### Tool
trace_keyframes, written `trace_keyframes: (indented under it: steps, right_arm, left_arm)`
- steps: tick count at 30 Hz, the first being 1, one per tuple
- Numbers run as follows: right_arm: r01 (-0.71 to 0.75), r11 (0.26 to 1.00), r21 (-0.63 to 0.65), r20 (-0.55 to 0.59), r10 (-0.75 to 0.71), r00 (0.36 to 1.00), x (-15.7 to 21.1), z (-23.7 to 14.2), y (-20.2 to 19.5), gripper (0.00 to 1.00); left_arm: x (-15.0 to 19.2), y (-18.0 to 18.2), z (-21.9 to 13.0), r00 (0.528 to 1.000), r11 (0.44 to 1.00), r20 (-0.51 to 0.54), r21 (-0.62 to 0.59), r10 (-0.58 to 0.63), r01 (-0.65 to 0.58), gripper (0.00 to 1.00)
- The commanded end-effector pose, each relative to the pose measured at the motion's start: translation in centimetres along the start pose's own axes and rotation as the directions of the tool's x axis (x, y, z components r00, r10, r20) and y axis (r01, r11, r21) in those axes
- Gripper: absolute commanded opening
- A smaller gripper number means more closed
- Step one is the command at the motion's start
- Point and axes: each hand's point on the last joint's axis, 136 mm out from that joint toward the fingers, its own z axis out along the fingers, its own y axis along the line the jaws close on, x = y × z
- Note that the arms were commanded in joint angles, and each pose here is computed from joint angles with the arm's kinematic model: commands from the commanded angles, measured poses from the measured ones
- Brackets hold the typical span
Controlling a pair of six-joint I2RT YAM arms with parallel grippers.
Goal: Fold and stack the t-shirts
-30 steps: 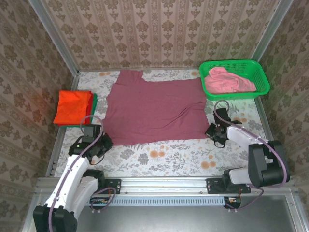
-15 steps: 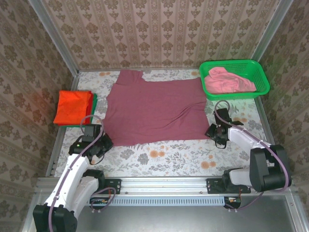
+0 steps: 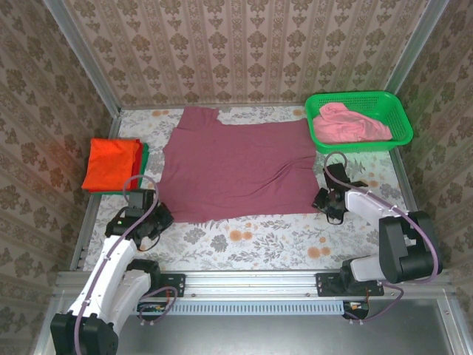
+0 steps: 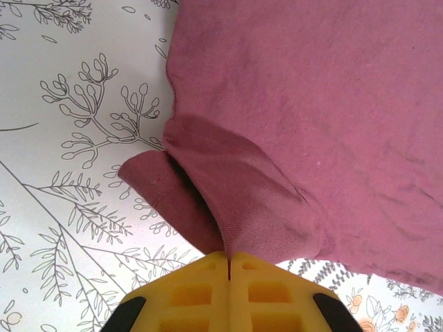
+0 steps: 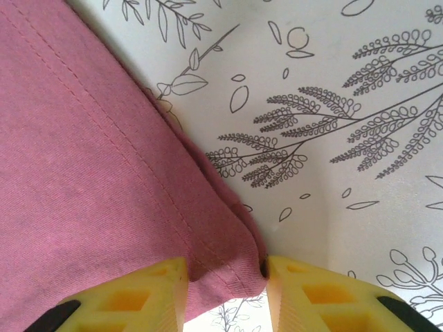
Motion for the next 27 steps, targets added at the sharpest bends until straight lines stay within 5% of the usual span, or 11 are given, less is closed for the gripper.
trace_keyframes:
  steps: [1, 3, 9, 20, 27]
  right_arm:
    - [0.013, 0.999, 0.032, -0.009, -0.012, 1.0, -0.3, 0.4, 0.1, 0.35]
    - [0.02, 0.998, 0.051, -0.021, -0.019, 1.0, -0.1, 0.7, -0.2, 0.33]
    - [0.012, 0.996, 0.084, -0.014, -0.011, 1.0, 0.2, 0.5, -1.0, 0.0]
    - [-0.009, 0.995, 0.099, -0.005, 0.01, 1.0, 3.2, -2.2, -3.9, 0.0]
    - [-0.013, 0.999, 0.039, 0.035, 0.011, 0.999, 3.3, -4.8, -3.6, 0.0]
  left_arm:
    - [0.1, 0.0, 0.1, 1.0, 1.0, -0.005, 0.005, 0.004, -0.004, 0.0]
    - [0.1, 0.1, 0.1, 1.0, 1.0, -0.007, 0.005, 0.005, -0.005, 0.0]
    - [0.0, 0.1, -0.1, 1.0, 1.0, 0.002, 0.01, 0.0, 0.0, 0.0]
    - [1.4, 1.6, -2.3, 1.0, 0.999, -0.008, -0.036, -0.013, 0.013, 0.0]
    - [-0.1, -0.5, -4.4, 1.0, 1.0, 0.025, 0.012, 0.009, -0.009, 0.0]
